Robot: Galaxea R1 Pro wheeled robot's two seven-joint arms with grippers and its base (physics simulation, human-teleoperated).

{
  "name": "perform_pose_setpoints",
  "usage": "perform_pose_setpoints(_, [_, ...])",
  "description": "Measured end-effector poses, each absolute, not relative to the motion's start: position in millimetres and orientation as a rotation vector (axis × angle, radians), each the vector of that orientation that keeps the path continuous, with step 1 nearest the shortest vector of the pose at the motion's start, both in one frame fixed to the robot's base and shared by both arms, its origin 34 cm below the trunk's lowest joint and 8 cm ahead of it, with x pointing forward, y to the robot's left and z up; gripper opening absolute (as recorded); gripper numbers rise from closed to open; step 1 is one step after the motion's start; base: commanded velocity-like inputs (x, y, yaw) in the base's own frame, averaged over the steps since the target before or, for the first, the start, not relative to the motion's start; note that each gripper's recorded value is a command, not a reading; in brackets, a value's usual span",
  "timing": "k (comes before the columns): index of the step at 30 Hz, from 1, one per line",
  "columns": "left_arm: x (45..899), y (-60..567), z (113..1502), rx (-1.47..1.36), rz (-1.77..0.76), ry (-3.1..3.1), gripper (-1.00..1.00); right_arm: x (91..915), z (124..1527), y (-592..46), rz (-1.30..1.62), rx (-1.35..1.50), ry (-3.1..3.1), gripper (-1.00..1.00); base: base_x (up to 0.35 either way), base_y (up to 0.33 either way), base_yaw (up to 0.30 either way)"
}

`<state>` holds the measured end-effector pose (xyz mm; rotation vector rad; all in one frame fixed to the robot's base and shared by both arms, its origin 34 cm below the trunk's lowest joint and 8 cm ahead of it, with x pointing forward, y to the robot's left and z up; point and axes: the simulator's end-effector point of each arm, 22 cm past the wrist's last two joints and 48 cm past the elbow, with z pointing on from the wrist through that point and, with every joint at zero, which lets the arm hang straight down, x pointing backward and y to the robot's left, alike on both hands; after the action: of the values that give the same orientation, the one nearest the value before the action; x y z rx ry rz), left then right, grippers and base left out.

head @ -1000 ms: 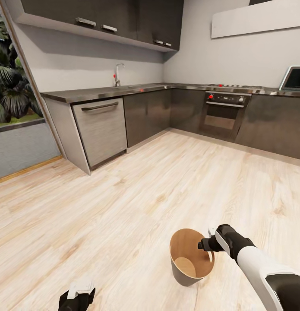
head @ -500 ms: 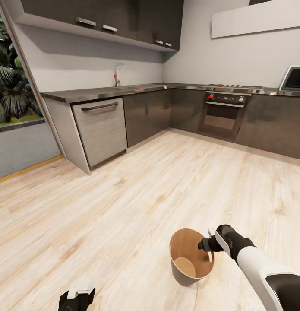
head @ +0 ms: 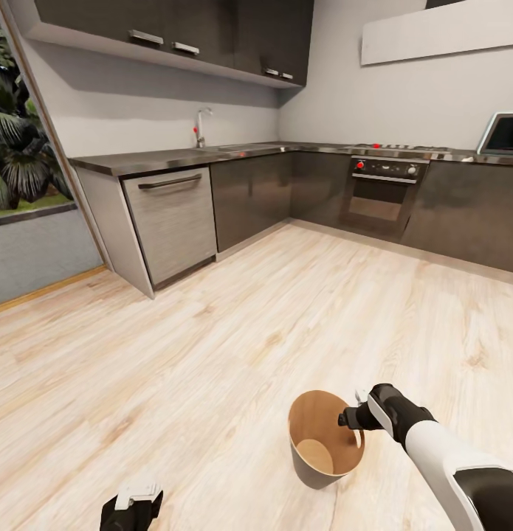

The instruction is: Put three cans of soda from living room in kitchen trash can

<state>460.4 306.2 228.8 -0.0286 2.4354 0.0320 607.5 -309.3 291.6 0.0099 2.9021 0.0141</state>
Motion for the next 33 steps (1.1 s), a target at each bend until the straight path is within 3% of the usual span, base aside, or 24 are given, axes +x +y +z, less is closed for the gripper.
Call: perform_pose_setpoints(33, [441,307,203,-0.032,0.036,2.501,1.00,592,257,-309,0.015,0.009,2.966,1.00,0.000,-0.030,0.000])
